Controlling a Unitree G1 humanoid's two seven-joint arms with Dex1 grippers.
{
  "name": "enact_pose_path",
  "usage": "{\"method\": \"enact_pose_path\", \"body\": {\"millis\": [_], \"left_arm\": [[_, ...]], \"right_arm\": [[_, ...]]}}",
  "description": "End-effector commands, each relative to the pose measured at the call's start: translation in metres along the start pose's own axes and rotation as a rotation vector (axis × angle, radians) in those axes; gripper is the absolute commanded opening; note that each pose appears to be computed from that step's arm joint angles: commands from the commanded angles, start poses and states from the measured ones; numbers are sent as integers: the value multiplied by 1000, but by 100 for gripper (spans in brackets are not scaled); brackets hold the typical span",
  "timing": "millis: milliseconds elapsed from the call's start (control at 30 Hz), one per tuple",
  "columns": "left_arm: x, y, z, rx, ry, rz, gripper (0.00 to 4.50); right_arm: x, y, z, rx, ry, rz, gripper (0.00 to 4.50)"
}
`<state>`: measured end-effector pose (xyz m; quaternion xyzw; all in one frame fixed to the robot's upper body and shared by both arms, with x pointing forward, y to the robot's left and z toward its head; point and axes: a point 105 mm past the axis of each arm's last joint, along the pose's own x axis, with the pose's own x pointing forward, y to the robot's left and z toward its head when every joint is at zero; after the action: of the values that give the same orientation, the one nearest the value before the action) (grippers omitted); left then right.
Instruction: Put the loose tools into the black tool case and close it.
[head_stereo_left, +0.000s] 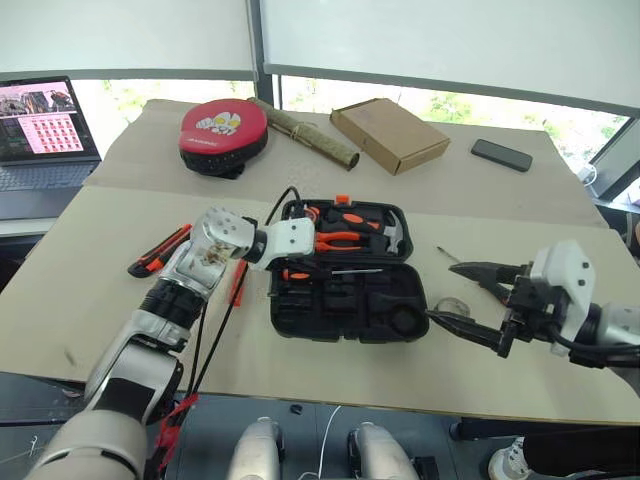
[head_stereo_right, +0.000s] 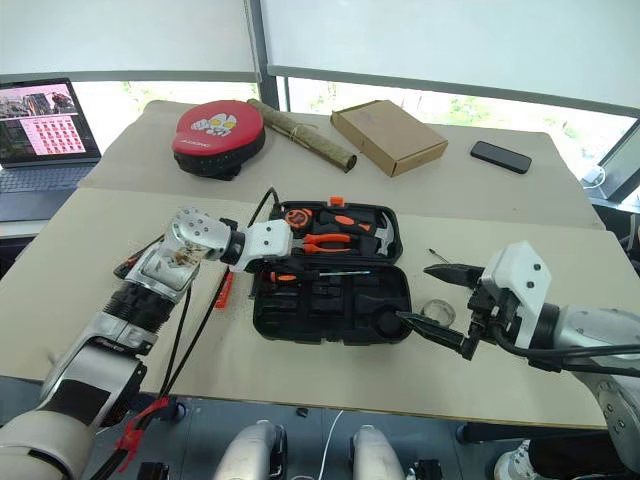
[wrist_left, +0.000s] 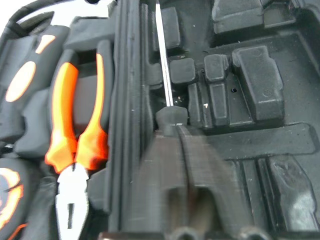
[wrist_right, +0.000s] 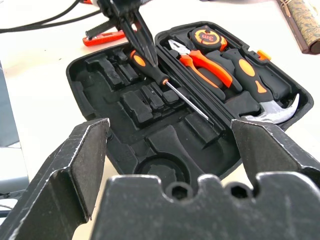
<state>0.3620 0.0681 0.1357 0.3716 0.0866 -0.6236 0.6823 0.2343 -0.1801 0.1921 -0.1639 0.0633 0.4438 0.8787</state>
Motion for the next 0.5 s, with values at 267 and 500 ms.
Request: {"method": "enact_pose_path", "body": {"millis": [267,500], "left_arm": [[19,-7,-19,90,124,-48,5],[19,5,-12,62,82,-15,5]], "right_arm": [[-2,-2,6,-15,-20,-21,450],[-5,0,4,-13,-12,-37,450]]}}
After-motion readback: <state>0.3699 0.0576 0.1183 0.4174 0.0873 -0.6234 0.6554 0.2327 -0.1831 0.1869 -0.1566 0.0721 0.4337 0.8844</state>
